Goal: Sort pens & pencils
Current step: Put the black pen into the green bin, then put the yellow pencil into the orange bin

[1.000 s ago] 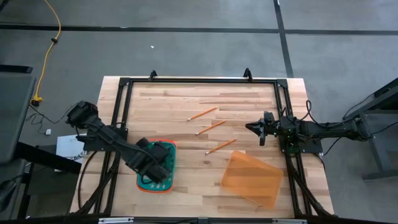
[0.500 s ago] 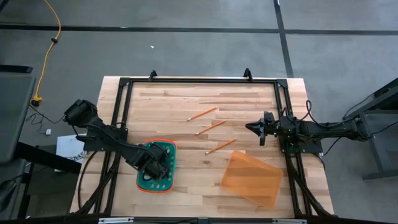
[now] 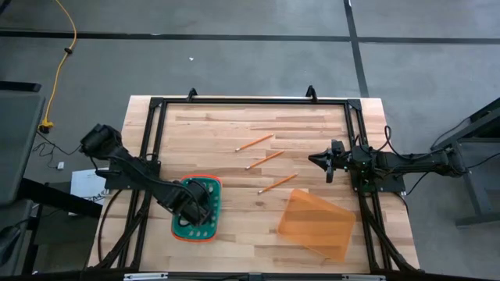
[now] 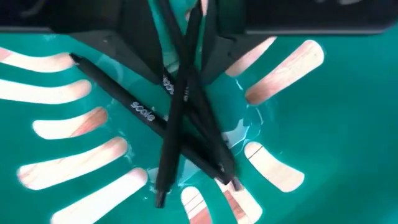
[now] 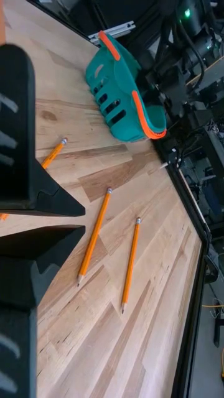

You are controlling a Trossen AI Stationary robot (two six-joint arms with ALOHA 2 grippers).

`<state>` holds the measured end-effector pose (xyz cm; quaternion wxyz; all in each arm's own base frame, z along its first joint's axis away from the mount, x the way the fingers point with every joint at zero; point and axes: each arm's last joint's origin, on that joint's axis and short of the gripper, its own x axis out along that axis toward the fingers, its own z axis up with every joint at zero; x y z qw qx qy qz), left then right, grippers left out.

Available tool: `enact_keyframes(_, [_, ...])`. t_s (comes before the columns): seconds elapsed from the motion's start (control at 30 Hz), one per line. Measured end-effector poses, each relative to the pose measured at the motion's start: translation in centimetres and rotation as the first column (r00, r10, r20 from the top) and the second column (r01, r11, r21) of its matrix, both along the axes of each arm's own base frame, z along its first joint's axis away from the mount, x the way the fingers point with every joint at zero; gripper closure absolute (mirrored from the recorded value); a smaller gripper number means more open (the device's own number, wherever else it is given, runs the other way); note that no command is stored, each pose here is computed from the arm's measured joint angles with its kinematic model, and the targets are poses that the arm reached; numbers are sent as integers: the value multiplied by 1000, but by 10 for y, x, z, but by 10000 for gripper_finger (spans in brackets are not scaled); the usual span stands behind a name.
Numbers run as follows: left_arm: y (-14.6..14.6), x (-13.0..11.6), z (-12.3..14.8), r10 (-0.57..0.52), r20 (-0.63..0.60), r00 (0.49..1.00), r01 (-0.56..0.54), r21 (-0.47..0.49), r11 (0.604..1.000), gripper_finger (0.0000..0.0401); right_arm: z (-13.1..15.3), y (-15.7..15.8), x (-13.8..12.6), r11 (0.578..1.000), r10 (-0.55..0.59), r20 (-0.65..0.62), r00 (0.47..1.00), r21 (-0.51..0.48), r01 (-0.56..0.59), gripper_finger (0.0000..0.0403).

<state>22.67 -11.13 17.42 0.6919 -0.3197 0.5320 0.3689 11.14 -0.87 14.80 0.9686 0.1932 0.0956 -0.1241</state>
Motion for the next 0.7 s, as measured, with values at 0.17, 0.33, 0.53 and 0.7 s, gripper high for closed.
enact_keyframes(0.17, [6,1,17,-8,-18,1000,8,18,1000,262,0,0,0,1000,0,1,1000,0,0,378])
enact_keyframes(0.33, [19,9,51,-42,3,999,41,93,995,258,0,0,0,1000,0,0,1000,0,0,378])
enact_keyframes(0.53, [46,8,79,-63,-17,998,65,193,979,280,0,0,0,1000,0,0,1000,0,0,378])
enact_keyframes(0.7, [68,-2,92,-82,-1,997,80,233,969,303,0,0,0,1000,0,0,1000,0,0,378])
